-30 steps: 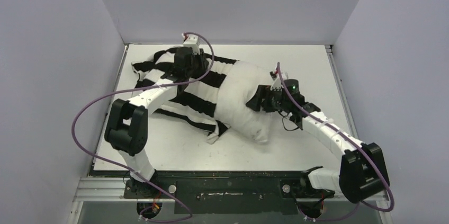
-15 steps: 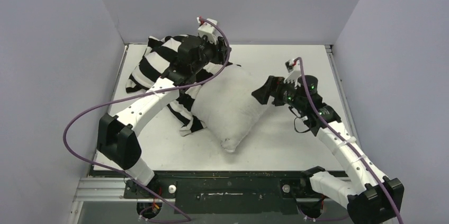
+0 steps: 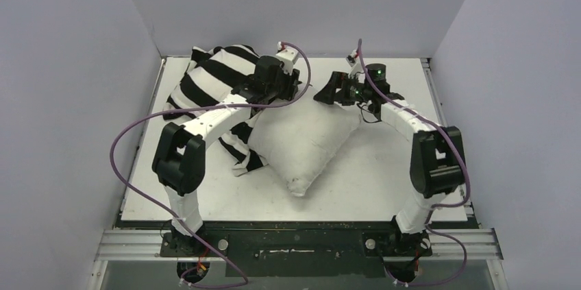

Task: Put the pillow into the pillowcase
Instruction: Stuff the pillow into the pillowcase.

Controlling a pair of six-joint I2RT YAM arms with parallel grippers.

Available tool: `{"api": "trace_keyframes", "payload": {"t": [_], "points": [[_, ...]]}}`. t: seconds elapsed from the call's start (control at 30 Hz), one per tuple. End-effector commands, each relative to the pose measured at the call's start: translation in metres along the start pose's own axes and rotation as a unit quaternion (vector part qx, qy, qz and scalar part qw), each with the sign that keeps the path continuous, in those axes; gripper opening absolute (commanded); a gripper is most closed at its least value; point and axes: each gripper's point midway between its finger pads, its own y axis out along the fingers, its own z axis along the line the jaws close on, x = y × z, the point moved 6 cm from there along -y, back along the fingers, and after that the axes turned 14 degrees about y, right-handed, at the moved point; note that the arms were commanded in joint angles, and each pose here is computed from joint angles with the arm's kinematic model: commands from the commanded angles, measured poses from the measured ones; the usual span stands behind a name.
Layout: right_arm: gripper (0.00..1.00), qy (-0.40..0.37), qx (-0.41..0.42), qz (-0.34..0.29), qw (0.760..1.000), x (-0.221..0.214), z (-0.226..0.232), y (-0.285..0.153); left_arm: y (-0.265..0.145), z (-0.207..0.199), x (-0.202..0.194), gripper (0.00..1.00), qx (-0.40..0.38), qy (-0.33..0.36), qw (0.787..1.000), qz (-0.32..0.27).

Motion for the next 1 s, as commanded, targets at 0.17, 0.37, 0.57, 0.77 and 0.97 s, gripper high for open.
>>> {"api": "trace_keyframes", "payload": {"t": [0.17, 0.37, 0.57, 0.77, 0.97], "points": [[0.57, -0.009, 0.094, 0.047, 0.994, -0.035, 0.005, 0.046, 0.019, 0.008, 0.004, 0.21, 0.021, 0.040, 0.999, 0.018], [0.00, 0.026, 0.099, -0.003, 0.995, -0.046, 0.014, 0.057, -0.028, -0.036, 0.071, 0.00, -0.020, 0.044, 0.995, -0.082], [0.00, 0.107, 0.115, -0.116, 0.981, -0.030, 0.016, 0.063, -0.093, -0.119, 0.126, 0.00, -0.137, -0.016, 0.970, -0.199], [0.00, 0.178, 0.113, -0.220, 0.952, -0.017, 0.018, 0.067, -0.111, -0.201, 0.077, 0.00, -0.229, -0.086, 0.947, -0.208], [0.00, 0.263, 0.071, -0.296, 0.915, -0.023, -0.013, 0.062, -0.062, -0.180, 0.015, 0.00, -0.210, -0.105, 0.962, -0.140]]}}
